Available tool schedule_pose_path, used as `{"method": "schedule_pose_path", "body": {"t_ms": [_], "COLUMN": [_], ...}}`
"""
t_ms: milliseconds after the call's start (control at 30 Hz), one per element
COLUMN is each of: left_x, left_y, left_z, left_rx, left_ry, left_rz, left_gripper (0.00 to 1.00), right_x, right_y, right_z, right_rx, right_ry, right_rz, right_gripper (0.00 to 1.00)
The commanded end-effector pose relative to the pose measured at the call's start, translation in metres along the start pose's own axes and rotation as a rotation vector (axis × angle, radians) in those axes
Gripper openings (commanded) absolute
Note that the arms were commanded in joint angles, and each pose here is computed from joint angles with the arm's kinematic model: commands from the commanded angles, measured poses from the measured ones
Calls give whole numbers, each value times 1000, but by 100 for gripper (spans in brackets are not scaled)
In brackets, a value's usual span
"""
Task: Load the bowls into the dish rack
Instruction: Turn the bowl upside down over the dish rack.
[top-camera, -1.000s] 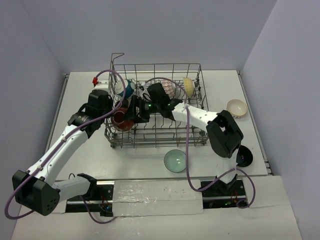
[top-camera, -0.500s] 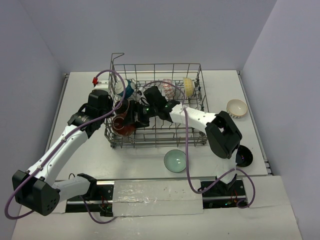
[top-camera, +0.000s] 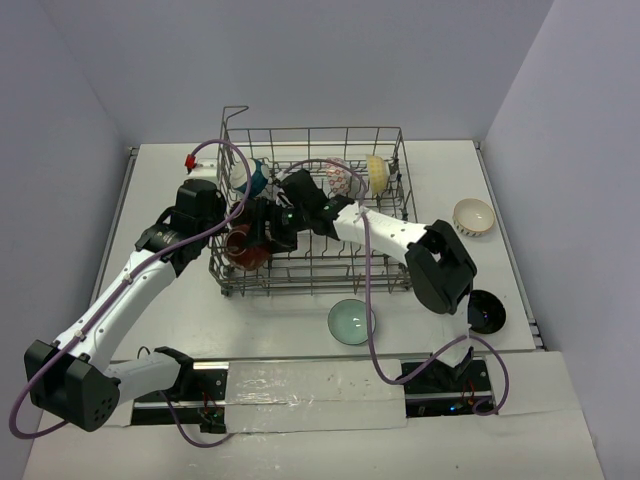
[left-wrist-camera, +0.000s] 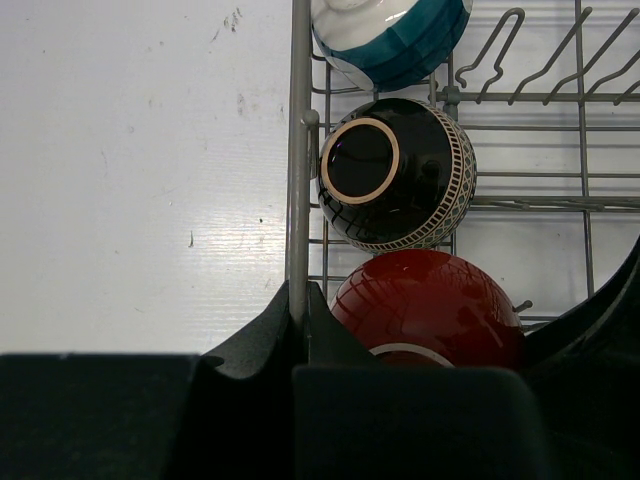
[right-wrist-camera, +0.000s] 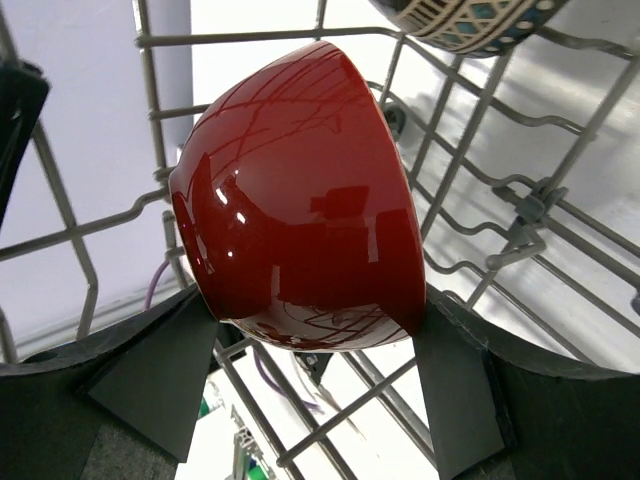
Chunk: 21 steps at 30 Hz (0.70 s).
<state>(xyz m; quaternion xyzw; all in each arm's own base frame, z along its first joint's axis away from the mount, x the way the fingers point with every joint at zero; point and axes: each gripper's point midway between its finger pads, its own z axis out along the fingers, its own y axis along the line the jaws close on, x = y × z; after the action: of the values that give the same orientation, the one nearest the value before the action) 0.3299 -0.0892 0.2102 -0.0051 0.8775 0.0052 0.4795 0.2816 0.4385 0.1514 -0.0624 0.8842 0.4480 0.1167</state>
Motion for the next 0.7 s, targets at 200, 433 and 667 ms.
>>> {"method": "schedule_pose_path", "body": {"t_ms": [200, 433, 667], "left_x": [15, 14, 14], "left_y": [-26, -27, -28], "left_z": [-11, -13, -14], "left_rx": [135, 140, 144], "left_ry": [58, 52, 51], "left_rz": [45, 46, 49], "left_gripper": [0, 0, 0], "right_x": [-13, -12, -15], "right_y": [25, 25, 26], "right_z": [3, 12, 17], "right_rx": [-49, -44, -33], "right_ry": [-39, -28, -26], "right_rz": [-6, 2, 3], "right_gripper": [0, 0, 0]}}
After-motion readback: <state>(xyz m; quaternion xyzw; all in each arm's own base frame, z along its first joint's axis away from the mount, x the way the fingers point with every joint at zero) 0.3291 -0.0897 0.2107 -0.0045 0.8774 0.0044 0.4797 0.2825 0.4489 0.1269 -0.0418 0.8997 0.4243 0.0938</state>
